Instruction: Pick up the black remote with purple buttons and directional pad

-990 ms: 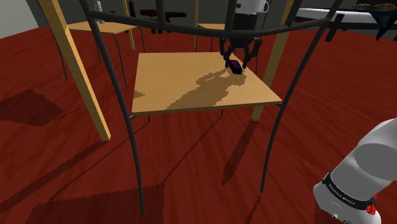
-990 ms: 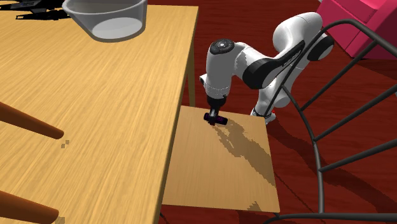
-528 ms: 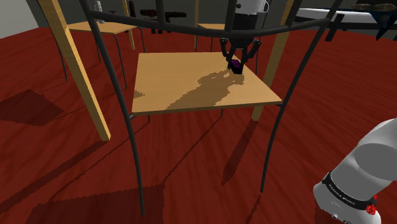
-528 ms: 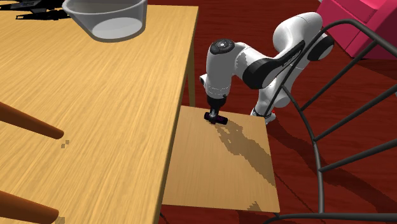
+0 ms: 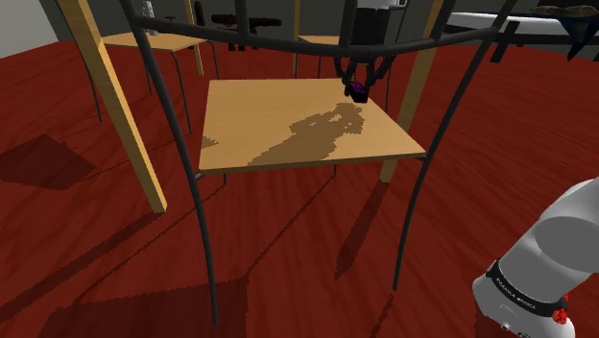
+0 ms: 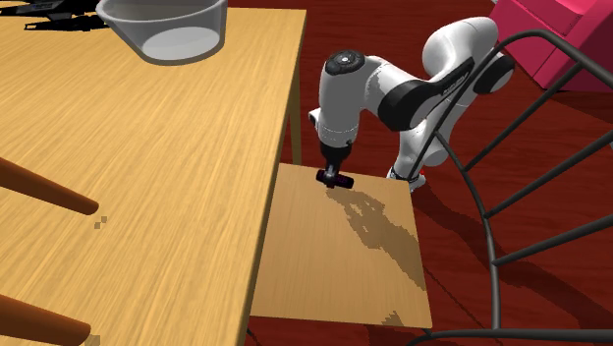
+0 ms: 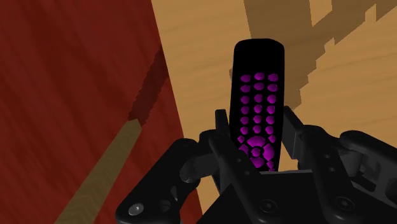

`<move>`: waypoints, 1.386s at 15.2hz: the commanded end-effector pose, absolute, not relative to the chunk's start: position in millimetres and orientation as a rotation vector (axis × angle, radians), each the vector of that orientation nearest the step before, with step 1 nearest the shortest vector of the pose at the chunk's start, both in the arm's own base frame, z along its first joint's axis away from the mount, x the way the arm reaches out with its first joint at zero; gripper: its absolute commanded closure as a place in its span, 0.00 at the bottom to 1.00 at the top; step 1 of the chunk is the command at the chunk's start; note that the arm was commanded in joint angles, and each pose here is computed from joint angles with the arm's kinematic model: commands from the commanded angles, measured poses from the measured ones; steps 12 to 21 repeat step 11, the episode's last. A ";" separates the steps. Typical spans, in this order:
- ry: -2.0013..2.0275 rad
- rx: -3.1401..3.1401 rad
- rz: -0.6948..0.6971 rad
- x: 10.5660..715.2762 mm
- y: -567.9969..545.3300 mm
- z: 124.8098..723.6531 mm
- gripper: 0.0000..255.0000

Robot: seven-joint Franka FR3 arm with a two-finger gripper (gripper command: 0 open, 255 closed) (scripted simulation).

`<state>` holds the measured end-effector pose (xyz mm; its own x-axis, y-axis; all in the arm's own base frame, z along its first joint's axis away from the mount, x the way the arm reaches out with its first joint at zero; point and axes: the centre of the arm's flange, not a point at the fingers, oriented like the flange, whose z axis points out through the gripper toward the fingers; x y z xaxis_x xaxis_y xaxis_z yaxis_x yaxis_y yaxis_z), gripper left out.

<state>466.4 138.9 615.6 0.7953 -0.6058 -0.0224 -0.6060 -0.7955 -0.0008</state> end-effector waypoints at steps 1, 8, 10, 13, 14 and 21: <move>0.999 -2.970 0.032 465.5 140.2 627.3 1.00; 0.999 -2.970 0.032 465.5 140.2 664.3 1.00; 0.999 -2.970 0.032 465.5 140.1 670.3 1.00; 0.999 -2.970 0.032 465.5 140.2 670.4 1.00; 0.999 -2.970 0.032 465.5 140.2 670.4 1.00; 0.999 -2.970 0.032 465.5 140.2 670.4 1.00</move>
